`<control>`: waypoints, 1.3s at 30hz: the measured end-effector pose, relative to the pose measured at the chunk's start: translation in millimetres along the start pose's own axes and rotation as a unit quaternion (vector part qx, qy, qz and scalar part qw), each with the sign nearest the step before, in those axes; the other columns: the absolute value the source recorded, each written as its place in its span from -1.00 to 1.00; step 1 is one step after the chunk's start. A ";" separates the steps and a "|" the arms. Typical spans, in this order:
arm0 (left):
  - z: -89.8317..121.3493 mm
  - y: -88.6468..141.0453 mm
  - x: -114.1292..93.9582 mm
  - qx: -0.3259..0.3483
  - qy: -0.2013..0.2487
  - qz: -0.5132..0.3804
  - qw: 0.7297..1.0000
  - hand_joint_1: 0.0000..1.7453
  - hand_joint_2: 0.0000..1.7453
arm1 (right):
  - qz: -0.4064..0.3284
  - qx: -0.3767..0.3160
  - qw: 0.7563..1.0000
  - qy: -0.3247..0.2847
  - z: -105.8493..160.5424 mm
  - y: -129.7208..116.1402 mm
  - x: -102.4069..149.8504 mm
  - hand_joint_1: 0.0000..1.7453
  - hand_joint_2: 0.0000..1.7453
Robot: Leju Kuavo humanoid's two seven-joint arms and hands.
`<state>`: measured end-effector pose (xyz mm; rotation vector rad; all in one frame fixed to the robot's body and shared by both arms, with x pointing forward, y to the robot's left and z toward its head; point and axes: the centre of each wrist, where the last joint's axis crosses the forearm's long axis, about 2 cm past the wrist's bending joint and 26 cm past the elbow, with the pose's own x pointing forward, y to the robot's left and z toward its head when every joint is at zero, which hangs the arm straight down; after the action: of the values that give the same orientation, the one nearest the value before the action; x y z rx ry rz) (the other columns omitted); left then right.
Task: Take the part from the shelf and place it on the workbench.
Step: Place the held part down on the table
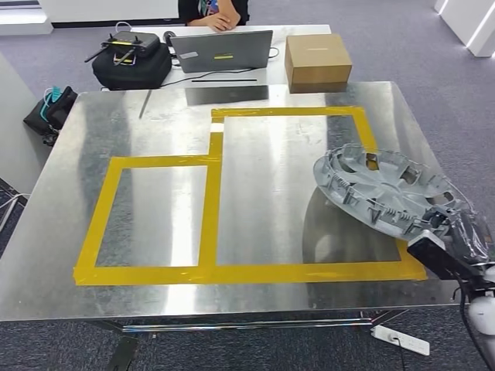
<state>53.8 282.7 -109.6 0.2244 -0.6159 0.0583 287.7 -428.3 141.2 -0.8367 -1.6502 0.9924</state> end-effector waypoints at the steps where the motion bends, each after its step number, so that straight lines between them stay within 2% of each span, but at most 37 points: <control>1: -0.6 -1.4 1.8 -0.002 -0.002 0.000 1.000 -1.00 1.00 | -0.001 0.003 1.000 0.001 -5.5 2.6 -0.8 1.00 1.00; 7: -1.1 -3.8 3.9 -0.009 -0.002 -0.007 1.000 -1.00 1.00 | 0.011 0.020 1.000 0.001 -25.0 11.2 -1.9 1.00 1.00; 17: -6.8 -13.0 19.9 -0.032 -0.016 -0.030 0.999 -1.00 1.00 | 0.046 0.122 0.991 -0.027 -94.1 39.9 6.6 1.00 1.00; 26: -7.2 -13.3 20.8 -0.038 -0.020 -0.034 0.998 -1.00 1.00 | 0.062 0.180 0.981 -0.040 -112.7 53.3 17.6 1.00 1.00; 33: -8.3 -13.5 23.1 -0.047 -0.045 -0.048 0.997 -1.00 1.00 | 0.116 0.262 0.955 -0.076 -137.9 67.1 48.1 1.00 1.00; 39: -8.3 -13.6 23.2 -0.049 -0.053 -0.049 0.996 -1.00 1.00 | 0.132 0.284 0.945 -0.095 -143.2 76.7 62.5 1.00 1.00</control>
<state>79.0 271.0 -105.4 0.1639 -0.7100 -0.0787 413.7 -310.0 120.8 -0.5861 -1.3091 1.6803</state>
